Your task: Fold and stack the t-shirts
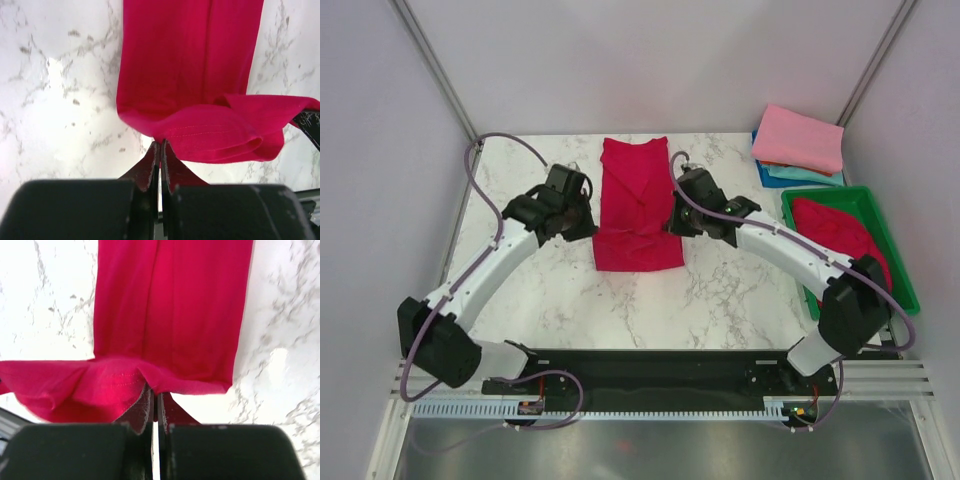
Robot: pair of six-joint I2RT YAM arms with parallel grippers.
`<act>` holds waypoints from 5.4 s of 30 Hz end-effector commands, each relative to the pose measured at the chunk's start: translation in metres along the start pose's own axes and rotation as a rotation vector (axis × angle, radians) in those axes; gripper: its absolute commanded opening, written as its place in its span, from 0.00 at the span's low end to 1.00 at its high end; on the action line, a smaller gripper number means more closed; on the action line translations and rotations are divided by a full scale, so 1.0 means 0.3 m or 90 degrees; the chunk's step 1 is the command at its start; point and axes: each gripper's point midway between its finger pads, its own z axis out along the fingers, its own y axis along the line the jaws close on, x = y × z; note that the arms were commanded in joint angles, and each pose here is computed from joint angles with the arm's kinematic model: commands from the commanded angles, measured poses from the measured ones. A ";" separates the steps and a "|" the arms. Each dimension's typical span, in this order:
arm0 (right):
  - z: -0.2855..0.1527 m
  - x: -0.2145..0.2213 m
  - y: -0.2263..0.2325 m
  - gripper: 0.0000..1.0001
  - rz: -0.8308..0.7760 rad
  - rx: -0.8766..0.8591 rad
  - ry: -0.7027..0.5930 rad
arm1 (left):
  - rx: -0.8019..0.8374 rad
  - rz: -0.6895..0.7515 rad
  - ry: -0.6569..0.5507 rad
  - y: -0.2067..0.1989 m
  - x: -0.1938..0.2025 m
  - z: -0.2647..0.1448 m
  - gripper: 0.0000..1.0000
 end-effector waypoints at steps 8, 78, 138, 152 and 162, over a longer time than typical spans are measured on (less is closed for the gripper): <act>0.138 -0.260 0.015 0.00 -0.044 0.011 -0.039 | 0.046 0.053 0.007 -0.053 -0.290 0.181 0.02; 0.342 0.251 -0.357 0.07 0.095 -0.050 0.160 | 0.096 -0.164 0.119 0.217 0.108 0.425 0.73; -0.351 0.146 -0.194 0.00 0.046 -0.054 0.022 | 0.183 -0.047 0.030 -0.028 0.160 -0.212 0.02; -0.109 -0.176 -0.206 0.00 -0.022 0.021 0.003 | 0.122 -0.025 0.019 -0.051 -0.188 0.003 0.02; 0.146 -0.300 -0.259 0.00 -0.023 0.050 0.035 | 0.090 -0.037 0.077 -0.023 -0.364 0.345 0.02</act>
